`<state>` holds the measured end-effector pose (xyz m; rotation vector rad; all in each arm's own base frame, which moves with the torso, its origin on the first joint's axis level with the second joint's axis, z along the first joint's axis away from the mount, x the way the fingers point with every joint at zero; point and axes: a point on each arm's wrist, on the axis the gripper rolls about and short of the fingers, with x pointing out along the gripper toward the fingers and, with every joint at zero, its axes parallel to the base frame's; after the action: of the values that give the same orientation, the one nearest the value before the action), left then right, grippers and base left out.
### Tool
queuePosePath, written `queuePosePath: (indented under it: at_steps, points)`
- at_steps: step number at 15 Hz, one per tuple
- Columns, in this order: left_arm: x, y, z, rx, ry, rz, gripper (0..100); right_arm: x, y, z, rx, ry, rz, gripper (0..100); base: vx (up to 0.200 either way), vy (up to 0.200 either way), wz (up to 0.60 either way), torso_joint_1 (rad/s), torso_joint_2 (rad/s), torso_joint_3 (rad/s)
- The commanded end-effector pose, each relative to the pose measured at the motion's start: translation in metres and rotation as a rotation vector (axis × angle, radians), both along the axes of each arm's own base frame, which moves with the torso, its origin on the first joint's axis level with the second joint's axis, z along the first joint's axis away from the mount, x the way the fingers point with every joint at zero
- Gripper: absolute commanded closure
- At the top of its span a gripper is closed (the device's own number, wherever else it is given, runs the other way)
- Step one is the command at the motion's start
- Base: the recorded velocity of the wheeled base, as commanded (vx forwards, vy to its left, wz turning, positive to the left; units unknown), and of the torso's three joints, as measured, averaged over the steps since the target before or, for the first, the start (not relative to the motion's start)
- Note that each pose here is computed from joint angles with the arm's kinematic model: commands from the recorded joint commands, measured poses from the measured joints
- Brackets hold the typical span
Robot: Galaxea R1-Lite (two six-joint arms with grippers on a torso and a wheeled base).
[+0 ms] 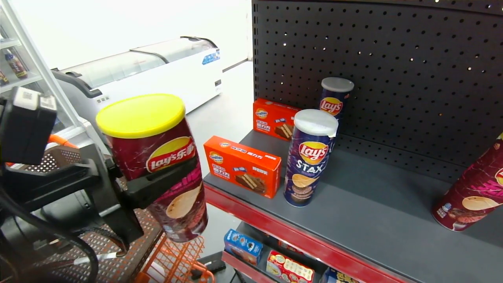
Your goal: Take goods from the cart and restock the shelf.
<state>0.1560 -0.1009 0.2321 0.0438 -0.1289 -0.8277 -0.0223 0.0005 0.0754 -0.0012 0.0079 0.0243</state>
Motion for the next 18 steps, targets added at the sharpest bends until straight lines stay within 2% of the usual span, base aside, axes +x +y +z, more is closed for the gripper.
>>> queuePosePath:
  at_steps: [1, 2, 4, 6, 9, 11, 16, 18]
  points:
    - [0.012, -0.019, -0.004, 0.017, 0.03, -0.047, 100, 0.0, 0.0, 0.0, 0.0, 0.001, 0.0, 0, 0.0, 0.0, 0.0, 0.0, 0.0, 0.0]
    - [0.009, -0.031, -0.004, 0.018, 0.039, -0.106, 100, 0.0, 0.0, 0.0, 0.0, 0.001, 0.0, 0, 0.0, 0.0, 0.0, 0.0, 0.0, 0.0]
    - [0.003, -0.038, -0.007, 0.025, 0.046, -0.147, 100, 0.0, 0.0, 0.0, 0.0, 0.001, 0.0, 0, 0.0, 0.0, 0.0, 0.0, 0.0, 0.0]
    - [0.004, -0.04, -0.004, 0.019, 0.037, -0.158, 100, 0.0, 0.0, 0.0, 0.0, 0.001, 0.0, 0, 0.0, 0.0, 0.0, 0.0, 0.0, 0.0]
    - [0.002, -0.041, -0.007, 0.032, 0.042, -0.22, 100, 0.0, 0.0, 0.0, 0.0, 0.001, 0.0, 0, 0.0, 0.0, 0.0, 0.0, 0.0, 0.0]
    - [-0.004, -0.049, -0.009, 0.036, 0.044, -0.279, 100, 0.0, 0.0, 0.0, 0.0, 0.001, 0.002, 0, 0.0, 0.0, 0.0, 0.0, 0.0, 0.0]
    - [-0.007, -0.054, -0.012, 0.049, 0.055, -0.398, 100, 0.0, 0.0, 0.0, 0.0, 0.001, 0.0, 0, 0.0, 0.0, 0.0, 0.0, 0.0, 0.0]
    - [-0.006, -0.054, -0.013, 0.053, 0.06, -0.398, 100, 0.0, 0.0, 0.0, 0.0, 0.001, 0.0, 0, 0.0, 0.0, 0.0, 0.0, 0.0, 0.0]
